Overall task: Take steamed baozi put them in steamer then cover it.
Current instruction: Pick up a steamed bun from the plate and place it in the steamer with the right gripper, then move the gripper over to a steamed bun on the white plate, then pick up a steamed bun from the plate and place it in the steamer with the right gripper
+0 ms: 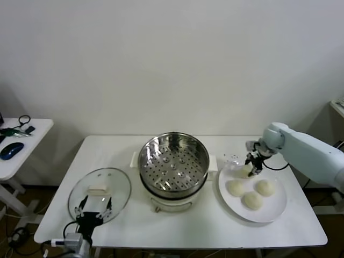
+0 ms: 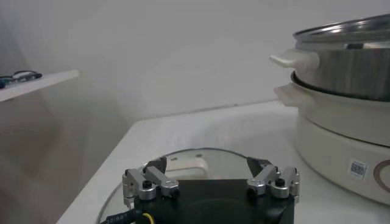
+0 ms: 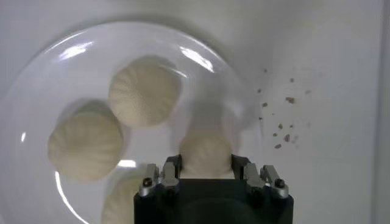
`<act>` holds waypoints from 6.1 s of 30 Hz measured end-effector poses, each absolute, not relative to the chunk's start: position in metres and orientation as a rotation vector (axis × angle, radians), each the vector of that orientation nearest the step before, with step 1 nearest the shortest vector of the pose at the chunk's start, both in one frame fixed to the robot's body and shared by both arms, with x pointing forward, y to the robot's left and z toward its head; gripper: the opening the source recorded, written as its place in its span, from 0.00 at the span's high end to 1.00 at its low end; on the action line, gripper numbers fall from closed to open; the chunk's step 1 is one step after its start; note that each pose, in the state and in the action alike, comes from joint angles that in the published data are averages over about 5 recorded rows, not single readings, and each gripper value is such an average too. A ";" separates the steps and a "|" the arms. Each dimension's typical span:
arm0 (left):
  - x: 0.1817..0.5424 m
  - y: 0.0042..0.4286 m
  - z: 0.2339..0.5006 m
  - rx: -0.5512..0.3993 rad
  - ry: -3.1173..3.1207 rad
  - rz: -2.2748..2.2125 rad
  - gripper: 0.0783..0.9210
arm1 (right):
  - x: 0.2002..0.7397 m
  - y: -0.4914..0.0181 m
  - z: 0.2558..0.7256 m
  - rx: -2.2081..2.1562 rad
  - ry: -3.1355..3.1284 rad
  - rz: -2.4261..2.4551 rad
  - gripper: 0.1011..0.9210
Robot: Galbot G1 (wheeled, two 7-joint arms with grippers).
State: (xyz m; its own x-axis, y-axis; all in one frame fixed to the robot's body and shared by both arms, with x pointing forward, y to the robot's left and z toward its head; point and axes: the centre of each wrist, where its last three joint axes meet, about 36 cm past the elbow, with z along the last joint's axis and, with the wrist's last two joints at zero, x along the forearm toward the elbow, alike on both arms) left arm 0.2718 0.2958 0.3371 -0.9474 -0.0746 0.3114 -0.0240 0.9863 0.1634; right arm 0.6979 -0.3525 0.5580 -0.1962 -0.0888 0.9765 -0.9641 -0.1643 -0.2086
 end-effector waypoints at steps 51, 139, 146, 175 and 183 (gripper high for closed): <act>0.272 0.293 0.340 0.064 -2.825 -0.261 0.12 | 0.699 -0.045 0.589 2.042 -0.220 2.509 0.40; 0.270 0.282 0.322 0.053 -2.780 -0.272 0.12 | 0.602 -0.327 0.457 1.176 -1.416 1.195 0.36; 0.269 0.283 0.322 0.056 -2.778 -0.277 0.12 | 0.606 -0.332 0.469 1.195 -1.423 1.187 0.41; 0.276 0.278 0.336 0.021 -2.808 -0.290 0.12 | 0.622 -0.160 0.713 1.437 -1.629 1.324 0.40; 0.276 0.277 0.338 0.021 -2.810 -0.286 0.12 | 0.615 -0.074 0.681 1.482 -1.550 1.386 0.40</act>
State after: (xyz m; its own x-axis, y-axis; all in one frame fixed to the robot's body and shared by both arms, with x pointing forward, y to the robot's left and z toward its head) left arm 0.2757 0.2771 0.3375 -0.9500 -0.0459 0.3088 0.0173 0.9799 0.1988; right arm 0.6152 -0.0740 0.6813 -0.2151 -0.3441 0.9139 -0.9465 -0.1569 -0.2819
